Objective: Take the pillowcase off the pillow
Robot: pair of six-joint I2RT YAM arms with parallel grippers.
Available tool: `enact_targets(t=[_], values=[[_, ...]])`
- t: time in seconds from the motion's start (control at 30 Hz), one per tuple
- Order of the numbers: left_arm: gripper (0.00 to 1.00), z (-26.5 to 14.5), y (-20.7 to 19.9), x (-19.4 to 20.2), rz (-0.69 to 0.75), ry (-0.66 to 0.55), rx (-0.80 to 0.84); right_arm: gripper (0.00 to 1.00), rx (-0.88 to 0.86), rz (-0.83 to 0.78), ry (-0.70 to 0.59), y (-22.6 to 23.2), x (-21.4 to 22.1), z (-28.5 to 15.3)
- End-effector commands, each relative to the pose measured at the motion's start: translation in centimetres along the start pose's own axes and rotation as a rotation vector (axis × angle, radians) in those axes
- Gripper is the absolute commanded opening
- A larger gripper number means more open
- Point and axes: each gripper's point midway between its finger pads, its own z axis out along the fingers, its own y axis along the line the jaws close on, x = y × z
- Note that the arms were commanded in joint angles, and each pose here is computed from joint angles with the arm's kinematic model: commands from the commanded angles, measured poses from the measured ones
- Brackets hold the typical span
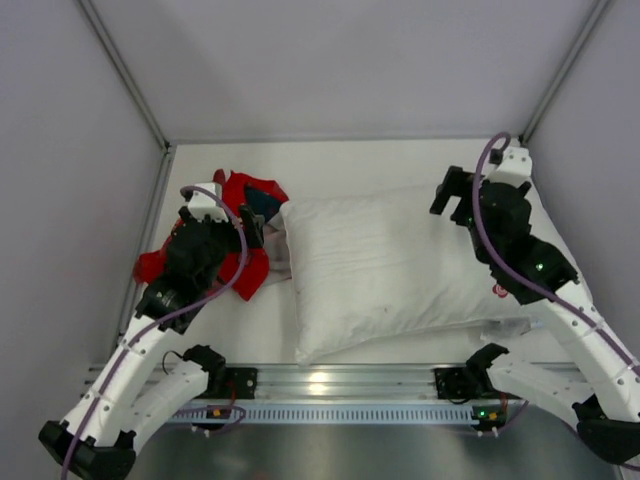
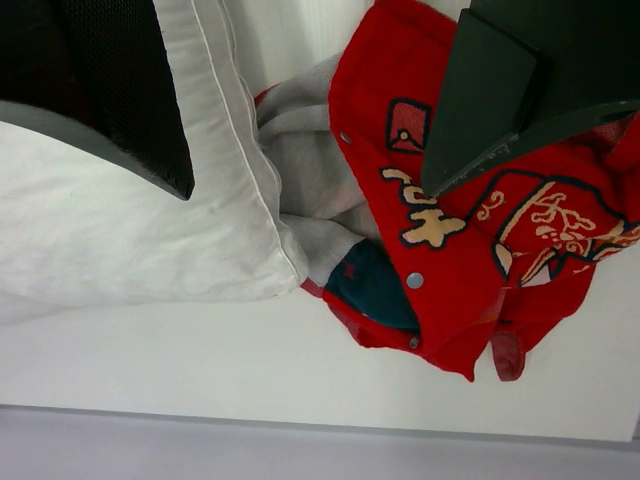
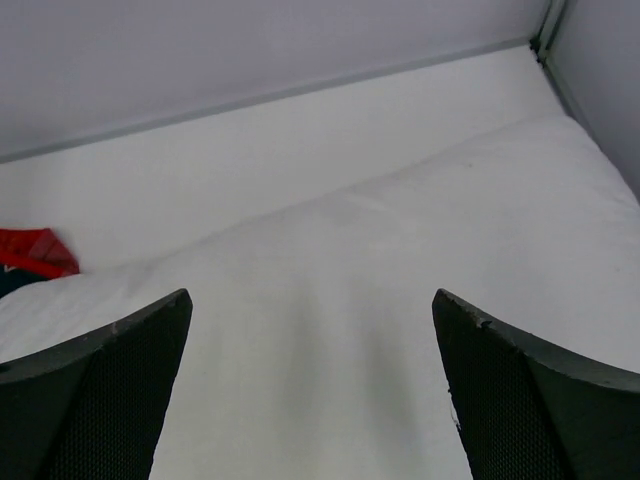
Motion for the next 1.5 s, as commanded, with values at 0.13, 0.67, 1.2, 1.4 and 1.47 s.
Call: enact_targets(t=[0.13,0.67,1.2,1.4,1.47], values=[[0.99,-1.6,0.0,-1.8,0.007,-0.114,0.003,1.0,-0.019,-0.103,0.061,-1.7,3.4,0.9],[0.99,-2.3,0.9,-2.3,0.013,-0.148,-0.046,0.99,0.172,0.123,-0.135,-6.6,4.1,-1.1],[0.99,-2.3,1.8,-2.3,0.006,-0.17,-0.095,0.99,0.044,0.104,-0.216,-4.6,3.5,-3.5],[0.99,-2.3,1.5,-2.1,0.003,-0.162,-0.076,0.99,0.068,0.014,-0.191,-3.4,4.6,-3.4],[0.99,-2.3,1.7,-2.1,0.005,-0.165,-0.091,0.99,0.063,-0.022,-0.175,-2.6,5.0,-3.1]])
